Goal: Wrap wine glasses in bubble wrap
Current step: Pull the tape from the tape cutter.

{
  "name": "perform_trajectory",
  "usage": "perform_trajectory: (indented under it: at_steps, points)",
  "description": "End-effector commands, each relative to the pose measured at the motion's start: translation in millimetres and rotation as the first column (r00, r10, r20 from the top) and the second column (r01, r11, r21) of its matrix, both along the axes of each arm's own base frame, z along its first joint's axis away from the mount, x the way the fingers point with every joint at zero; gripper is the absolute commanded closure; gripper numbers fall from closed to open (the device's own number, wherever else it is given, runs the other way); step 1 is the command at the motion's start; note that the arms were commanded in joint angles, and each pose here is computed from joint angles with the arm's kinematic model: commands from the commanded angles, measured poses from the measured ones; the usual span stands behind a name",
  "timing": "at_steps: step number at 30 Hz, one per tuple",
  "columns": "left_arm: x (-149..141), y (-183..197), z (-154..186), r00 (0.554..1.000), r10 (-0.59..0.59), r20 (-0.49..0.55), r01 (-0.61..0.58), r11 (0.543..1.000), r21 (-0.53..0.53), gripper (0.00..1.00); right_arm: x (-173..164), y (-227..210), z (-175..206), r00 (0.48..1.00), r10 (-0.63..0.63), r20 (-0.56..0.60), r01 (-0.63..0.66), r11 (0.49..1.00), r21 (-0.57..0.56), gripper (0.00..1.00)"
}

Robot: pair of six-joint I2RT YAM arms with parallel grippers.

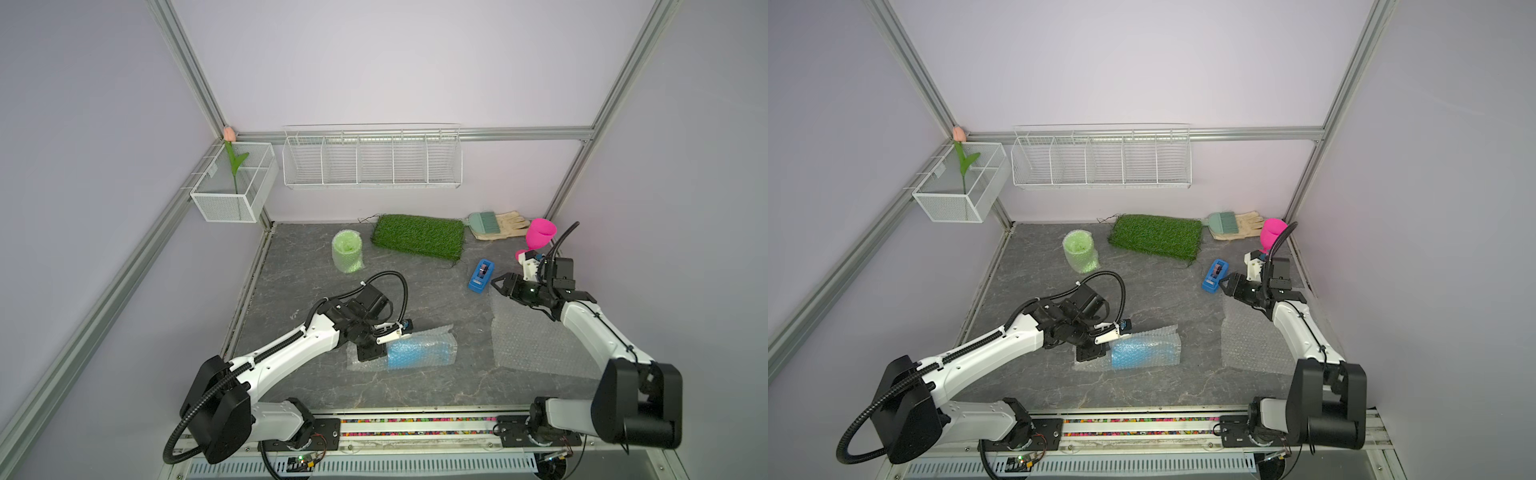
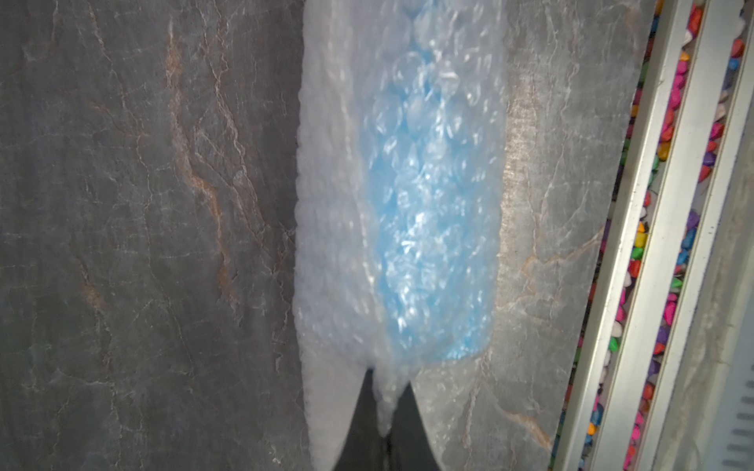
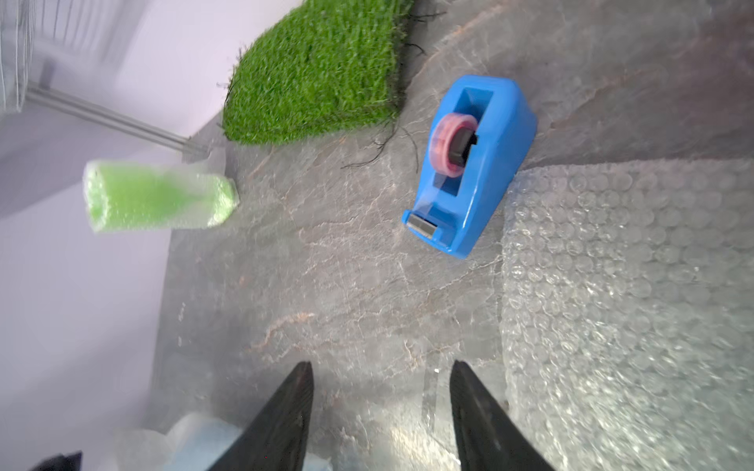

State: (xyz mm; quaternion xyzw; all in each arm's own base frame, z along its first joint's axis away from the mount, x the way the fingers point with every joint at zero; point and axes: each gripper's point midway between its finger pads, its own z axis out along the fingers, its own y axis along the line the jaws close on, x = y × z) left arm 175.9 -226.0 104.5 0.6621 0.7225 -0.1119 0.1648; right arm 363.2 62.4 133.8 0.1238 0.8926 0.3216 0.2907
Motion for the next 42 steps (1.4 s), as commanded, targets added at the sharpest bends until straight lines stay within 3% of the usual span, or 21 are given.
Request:
perform_trajectory:
  at_steps: [1, 8, 31, 42]
  points:
    - [-5, 2, 1, 1.000, -0.027, -0.002, 0.027, 1.000, -0.003, 0.98, 27, 7, 2, 0.998, -0.055, -0.026, 0.058, 0.985, 0.165, 0.43]
    - [-6, 1, 0, 1.000, -0.027, -0.008, 0.027, 1.000, -0.009, 0.98, 64, 7, -19, 0.993, -0.101, -0.057, 0.111, 0.971, 0.213, 0.62]
    - [-7, 2, -7, 0.999, -0.026, -0.030, 0.026, 1.000, 0.005, 0.98, 87, 32, -81, 0.982, -0.075, -0.171, 0.120, 0.957, 0.265, 0.72]
    - [-8, 1, -8, 0.999, -0.028, -0.040, 0.029, 1.000, 0.005, 0.98, 84, 29, -85, 0.973, -0.108, -0.204, 0.163, 0.949, 0.270, 0.89]
